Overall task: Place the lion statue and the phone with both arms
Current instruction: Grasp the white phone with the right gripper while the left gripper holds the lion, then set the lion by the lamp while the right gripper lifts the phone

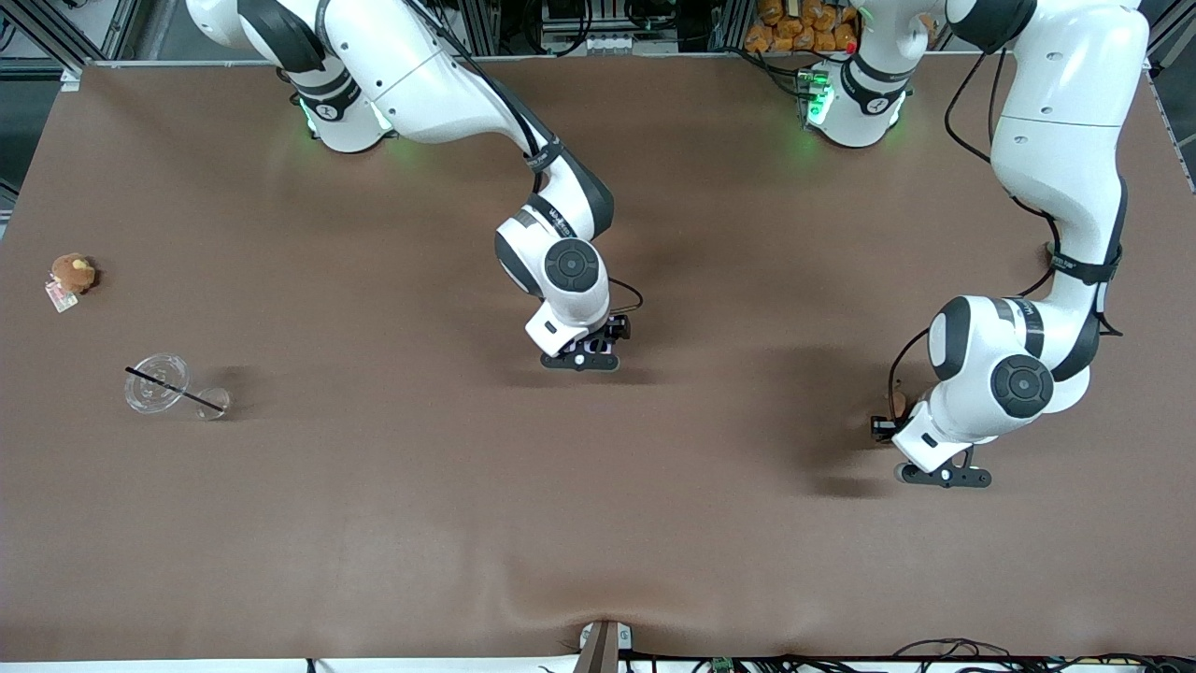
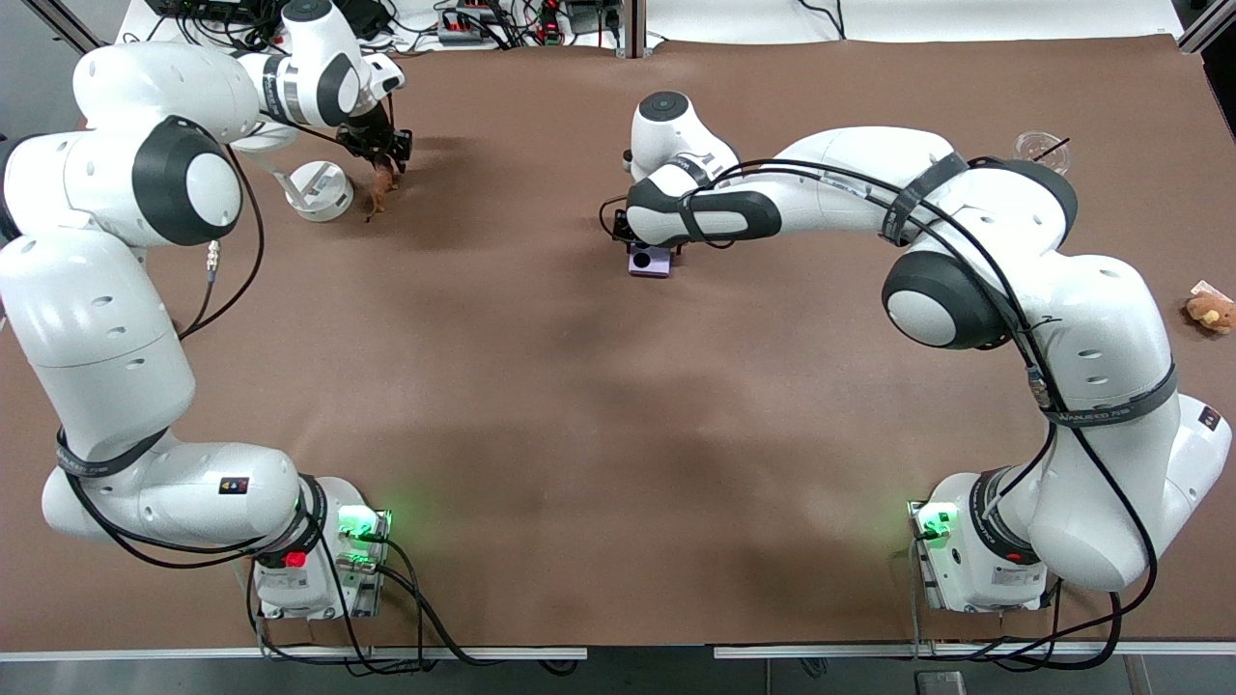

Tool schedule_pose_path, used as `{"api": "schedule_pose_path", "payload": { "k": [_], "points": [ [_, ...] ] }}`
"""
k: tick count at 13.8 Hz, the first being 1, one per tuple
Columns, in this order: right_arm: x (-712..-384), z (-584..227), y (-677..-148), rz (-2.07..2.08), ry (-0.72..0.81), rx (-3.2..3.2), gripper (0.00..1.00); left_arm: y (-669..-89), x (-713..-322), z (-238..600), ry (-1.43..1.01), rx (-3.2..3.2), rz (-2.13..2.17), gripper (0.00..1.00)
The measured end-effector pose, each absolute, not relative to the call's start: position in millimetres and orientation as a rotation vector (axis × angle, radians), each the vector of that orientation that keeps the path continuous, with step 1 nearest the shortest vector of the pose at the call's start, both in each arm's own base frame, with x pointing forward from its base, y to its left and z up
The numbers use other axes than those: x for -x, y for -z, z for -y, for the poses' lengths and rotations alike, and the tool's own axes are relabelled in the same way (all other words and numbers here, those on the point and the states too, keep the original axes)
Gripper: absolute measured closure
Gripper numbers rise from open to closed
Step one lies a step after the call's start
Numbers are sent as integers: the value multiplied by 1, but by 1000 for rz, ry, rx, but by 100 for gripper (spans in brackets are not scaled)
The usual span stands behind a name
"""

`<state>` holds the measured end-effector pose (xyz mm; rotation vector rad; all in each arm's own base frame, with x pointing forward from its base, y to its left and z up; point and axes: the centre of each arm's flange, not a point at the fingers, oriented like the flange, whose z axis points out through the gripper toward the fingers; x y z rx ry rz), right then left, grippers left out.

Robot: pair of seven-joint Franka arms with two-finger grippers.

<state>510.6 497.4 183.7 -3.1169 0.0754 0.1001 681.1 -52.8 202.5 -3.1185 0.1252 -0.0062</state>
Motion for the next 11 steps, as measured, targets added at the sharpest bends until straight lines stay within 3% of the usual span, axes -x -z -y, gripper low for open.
{"api": "schedule_pose_path", "payload": {
  "k": [4,11],
  "points": [
    [-514,-495,-182,-108,-82,3111,0,-210,-684,60,27,3122,-139,1],
    [-514,-494,-171,-204,-83,3109,0,-311,-683,100,-63,3095,-216,0]
  ]
}}
